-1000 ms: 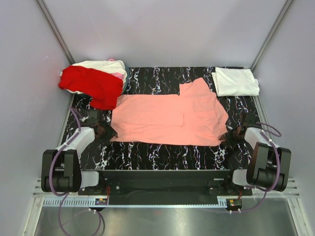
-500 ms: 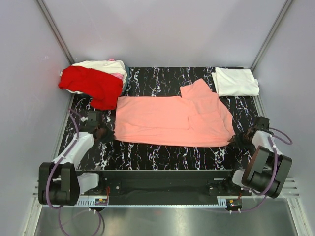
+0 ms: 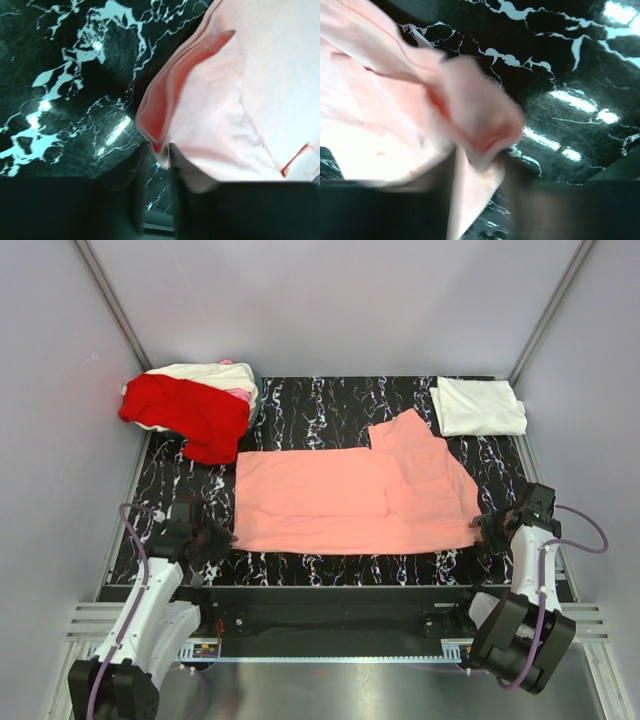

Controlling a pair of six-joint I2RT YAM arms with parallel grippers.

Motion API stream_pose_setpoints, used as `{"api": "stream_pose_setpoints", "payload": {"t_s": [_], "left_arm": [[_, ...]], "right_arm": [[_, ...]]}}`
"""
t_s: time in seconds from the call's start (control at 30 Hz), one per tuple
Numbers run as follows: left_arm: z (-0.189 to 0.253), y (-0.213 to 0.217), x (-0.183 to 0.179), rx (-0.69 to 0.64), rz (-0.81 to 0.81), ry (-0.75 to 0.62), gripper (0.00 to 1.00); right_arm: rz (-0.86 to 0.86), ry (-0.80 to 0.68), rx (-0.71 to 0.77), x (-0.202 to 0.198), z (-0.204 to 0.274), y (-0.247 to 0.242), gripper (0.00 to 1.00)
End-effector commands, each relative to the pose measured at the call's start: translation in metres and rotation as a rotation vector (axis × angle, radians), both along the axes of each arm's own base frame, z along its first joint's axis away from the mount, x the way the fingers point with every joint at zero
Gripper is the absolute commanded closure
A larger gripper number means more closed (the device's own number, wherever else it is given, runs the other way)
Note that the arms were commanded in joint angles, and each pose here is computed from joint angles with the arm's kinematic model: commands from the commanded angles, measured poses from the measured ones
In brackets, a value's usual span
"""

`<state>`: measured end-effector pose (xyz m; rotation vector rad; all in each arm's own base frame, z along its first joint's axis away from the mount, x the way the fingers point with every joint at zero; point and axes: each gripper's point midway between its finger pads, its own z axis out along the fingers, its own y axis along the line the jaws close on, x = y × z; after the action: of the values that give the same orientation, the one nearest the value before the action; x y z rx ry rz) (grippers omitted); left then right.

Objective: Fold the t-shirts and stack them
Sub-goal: Fold the tshirt

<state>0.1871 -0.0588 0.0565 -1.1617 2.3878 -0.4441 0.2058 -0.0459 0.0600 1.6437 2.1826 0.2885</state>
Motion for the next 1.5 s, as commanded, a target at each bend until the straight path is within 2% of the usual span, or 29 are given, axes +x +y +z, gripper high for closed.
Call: {"api": "stream_pose_setpoints", "payload": {"t_s": [0.0,0.03,0.07,0.1,0.17,0.2,0.27,0.3,0.33,0.4,0.43,0.5,0.53,0.6,0.63,0.7,0.73,0.87,1.03,1.27,1.47], "left_arm": [[0.003,-0.003,-0.009,-0.036,0.041,0.001,0.65],[0.006,-0.006,-0.009,-0.052,0.029,-0.01,0.54],[0.01,-0.007,-0.008,-0.057,0.02,-0.02,0.48],[0.022,-0.007,-0.001,-0.055,0.011,-0.053,0.45],[0.038,-0.001,0.008,0.004,-0.023,-0.096,0.43],[0.064,0.004,0.023,0.042,-0.026,-0.165,0.42],[0.08,0.005,0.045,0.102,-0.105,-0.213,0.42],[0.105,0.005,0.06,0.121,-0.127,-0.263,0.43],[0.098,0.006,0.073,0.146,-0.147,-0.209,0.45],[0.118,0.01,0.099,0.201,-0.175,-0.232,0.49],[0.105,0.015,0.112,0.236,-0.169,-0.171,0.51],[0.117,0.019,0.139,0.276,-0.179,-0.191,0.53],[0.1,0.021,0.15,0.295,-0.183,-0.129,0.54],[0.107,0.02,0.174,0.32,-0.196,-0.137,0.55],[0.09,0.019,0.184,0.339,-0.206,-0.084,0.56],[0.094,0.014,0.204,0.359,-0.216,-0.095,0.57],[0.08,0.009,0.212,0.382,-0.231,-0.061,0.58],[0.071,-0.004,0.243,0.398,-0.245,-0.043,0.59],[0.048,-0.011,0.262,0.46,-0.248,0.003,0.59],[0.027,-0.014,0.292,0.562,-0.249,0.026,0.49],[-0.011,-0.017,0.304,0.587,-0.271,0.126,0.46]], "right_arm": [[-0.042,0.001,-0.041,-0.006,0.006,-0.008,0.4],[-0.044,-0.008,-0.034,-0.005,0.008,-0.006,0.09],[-0.04,-0.012,-0.027,-0.004,0.01,-0.005,0.02],[-0.034,-0.017,-0.019,-0.003,0.012,-0.004,0.0],[-0.02,-0.042,-0.053,0.003,0.028,-0.01,0.01],[-0.017,-0.044,-0.067,0.004,0.034,-0.012,0.0],[-0.005,-0.091,-0.101,0.01,0.054,-0.016,0.0],[0.014,-0.116,-0.095,0.013,0.06,-0.013,0.0],[0.04,-0.157,-0.105,0.017,0.07,-0.012,0.0],[0.082,-0.213,-0.095,0.024,0.082,-0.006,0.0],[0.119,-0.235,-0.113,0.028,0.092,-0.006,0.0],[0.151,-0.233,-0.1,0.028,0.098,-0.003,0.0],[0.179,-0.247,-0.107,0.031,0.104,-0.002,0.0],[0.209,-0.261,-0.095,0.031,0.11,0.003,0.0],[0.222,-0.277,-0.104,0.029,0.113,0.005,0.0],[0.24,-0.293,-0.107,0.028,0.116,0.008,0.0],[0.247,-0.299,-0.112,0.026,0.116,0.009,0.0],[0.258,-0.313,-0.081,0.026,0.112,0.015,0.0],[0.278,-0.329,-0.069,0.028,0.112,0.02,0.0],[0.301,-0.356,-0.045,0.029,0.109,0.028,0.0],[0.312,-0.363,-0.037,0.028,0.105,0.032,0.0]]}}
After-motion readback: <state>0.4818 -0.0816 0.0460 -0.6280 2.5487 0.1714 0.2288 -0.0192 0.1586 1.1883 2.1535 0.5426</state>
